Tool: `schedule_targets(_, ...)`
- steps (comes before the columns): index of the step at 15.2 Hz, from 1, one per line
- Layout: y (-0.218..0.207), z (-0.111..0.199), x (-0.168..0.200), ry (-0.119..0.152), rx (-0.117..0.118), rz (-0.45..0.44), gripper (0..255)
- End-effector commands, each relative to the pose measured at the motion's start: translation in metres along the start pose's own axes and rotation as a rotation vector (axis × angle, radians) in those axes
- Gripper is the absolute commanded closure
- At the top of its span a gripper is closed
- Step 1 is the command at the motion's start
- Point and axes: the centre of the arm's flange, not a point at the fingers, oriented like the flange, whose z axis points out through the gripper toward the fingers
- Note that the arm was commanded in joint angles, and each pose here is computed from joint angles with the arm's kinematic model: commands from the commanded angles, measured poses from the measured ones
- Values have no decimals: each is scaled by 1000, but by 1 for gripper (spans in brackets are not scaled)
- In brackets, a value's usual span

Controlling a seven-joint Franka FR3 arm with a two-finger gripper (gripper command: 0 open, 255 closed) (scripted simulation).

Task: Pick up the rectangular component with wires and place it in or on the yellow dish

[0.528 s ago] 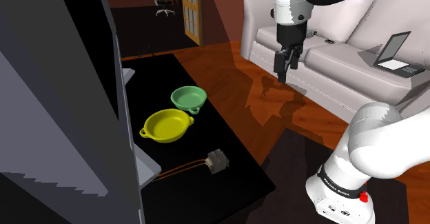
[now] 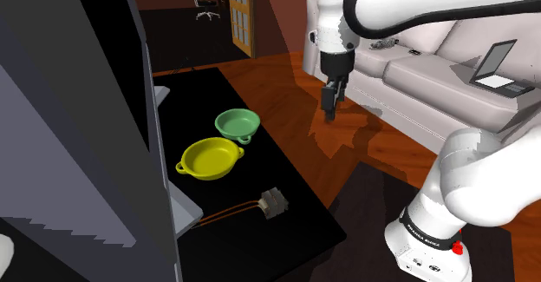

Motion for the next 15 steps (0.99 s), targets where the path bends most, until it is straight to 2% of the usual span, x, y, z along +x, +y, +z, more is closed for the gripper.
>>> schedule_targets(1, -17, 11, 18, 18, 2, -70, 0)
schedule_targets(15, -150, 81, 101, 125, 10, -550, 0)
